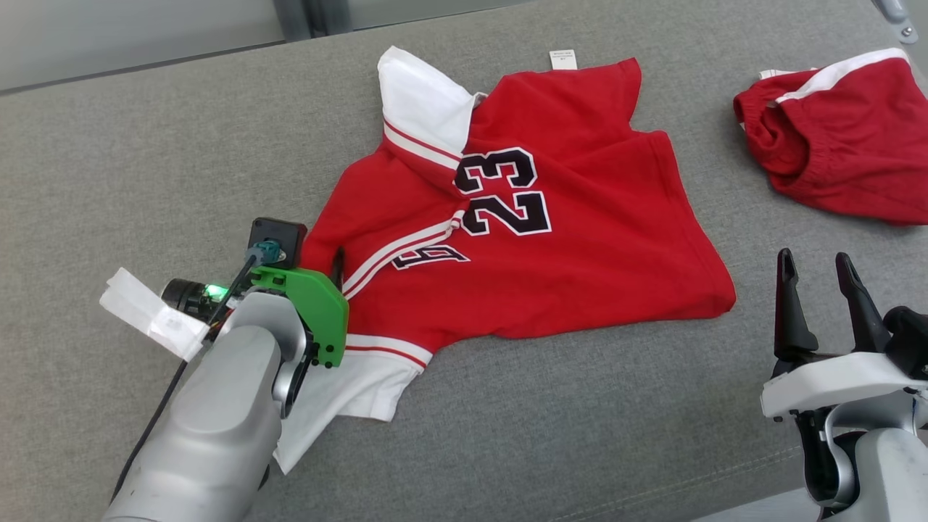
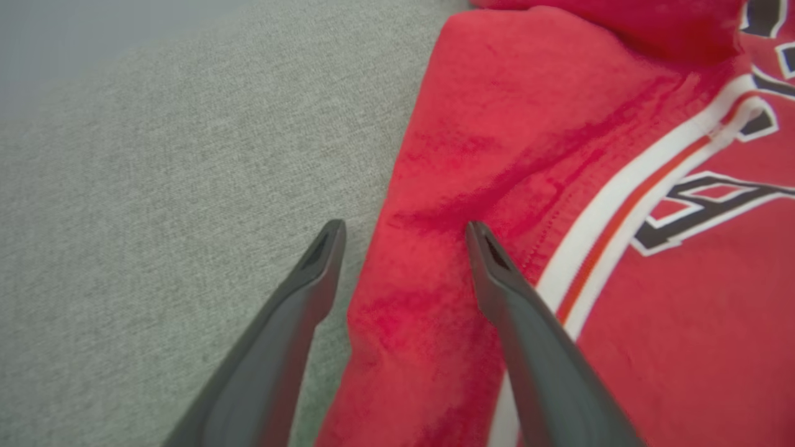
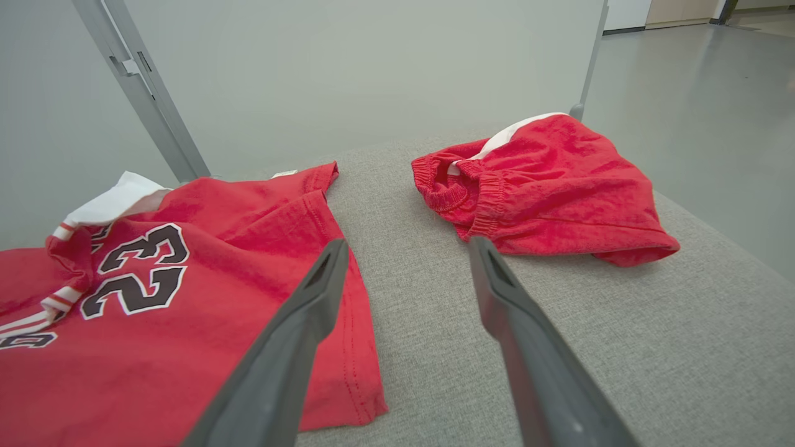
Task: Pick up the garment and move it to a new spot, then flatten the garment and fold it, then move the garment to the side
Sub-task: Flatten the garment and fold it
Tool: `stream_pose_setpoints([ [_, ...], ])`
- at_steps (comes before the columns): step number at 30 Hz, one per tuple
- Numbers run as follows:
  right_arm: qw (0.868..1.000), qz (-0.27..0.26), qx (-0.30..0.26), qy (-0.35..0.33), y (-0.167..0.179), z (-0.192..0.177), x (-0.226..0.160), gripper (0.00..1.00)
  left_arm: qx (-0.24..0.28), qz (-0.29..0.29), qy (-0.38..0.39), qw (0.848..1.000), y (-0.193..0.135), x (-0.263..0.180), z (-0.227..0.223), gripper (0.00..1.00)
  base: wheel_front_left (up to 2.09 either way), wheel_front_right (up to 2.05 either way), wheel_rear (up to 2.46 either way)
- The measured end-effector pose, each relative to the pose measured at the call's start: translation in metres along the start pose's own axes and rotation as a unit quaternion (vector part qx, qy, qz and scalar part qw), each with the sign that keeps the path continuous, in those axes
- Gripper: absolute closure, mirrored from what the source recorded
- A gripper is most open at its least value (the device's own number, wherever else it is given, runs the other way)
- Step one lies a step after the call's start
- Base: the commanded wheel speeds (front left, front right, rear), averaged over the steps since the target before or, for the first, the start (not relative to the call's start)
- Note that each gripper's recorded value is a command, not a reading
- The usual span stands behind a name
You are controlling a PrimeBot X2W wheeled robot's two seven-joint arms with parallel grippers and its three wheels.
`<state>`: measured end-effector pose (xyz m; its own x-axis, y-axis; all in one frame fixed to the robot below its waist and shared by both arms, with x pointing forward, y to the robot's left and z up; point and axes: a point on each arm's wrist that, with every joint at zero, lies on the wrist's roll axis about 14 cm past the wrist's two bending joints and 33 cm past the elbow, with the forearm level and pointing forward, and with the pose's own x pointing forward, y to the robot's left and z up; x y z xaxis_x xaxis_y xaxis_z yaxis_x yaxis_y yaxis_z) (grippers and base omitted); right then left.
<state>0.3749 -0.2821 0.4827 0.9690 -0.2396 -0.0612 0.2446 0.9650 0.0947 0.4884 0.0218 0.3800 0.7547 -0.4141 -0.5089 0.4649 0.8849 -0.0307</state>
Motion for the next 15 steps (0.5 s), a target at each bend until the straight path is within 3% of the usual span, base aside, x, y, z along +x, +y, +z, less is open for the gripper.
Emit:
stream_pose_setpoints([
  [1, 1.0, -0.001, 0.001, -0.001, 0.0, 0.0, 0.0, 0.0, 0.002, 0.001, 0.004, 1.0, 0.001, 0.002, -0.001, 0.52, 0.0, 0.0, 0.0],
  [2, 1.0, -0.001, 0.003, -0.001, -0.001, -0.001, 0.0, 0.0, 0.003, 0.001, 0.006, 1.0, 0.001, 0.003, -0.002, 0.73, 0.0, 0.0, 0.0],
  [3, 1.0, -0.002, 0.003, 0.0, -0.001, -0.002, 0.0, 0.0, 0.003, 0.0, 0.008, 1.0, 0.001, 0.005, -0.003, 1.0, 0.0, 0.0, 0.0],
  [15, 1.0, -0.006, 0.008, 0.004, -0.003, -0.009, 0.004, 0.0, 0.015, 0.03, -0.11, 0.993, 0.022, 0.022, 0.054, 1.0, 0.0, 0.0, 0.0],
])
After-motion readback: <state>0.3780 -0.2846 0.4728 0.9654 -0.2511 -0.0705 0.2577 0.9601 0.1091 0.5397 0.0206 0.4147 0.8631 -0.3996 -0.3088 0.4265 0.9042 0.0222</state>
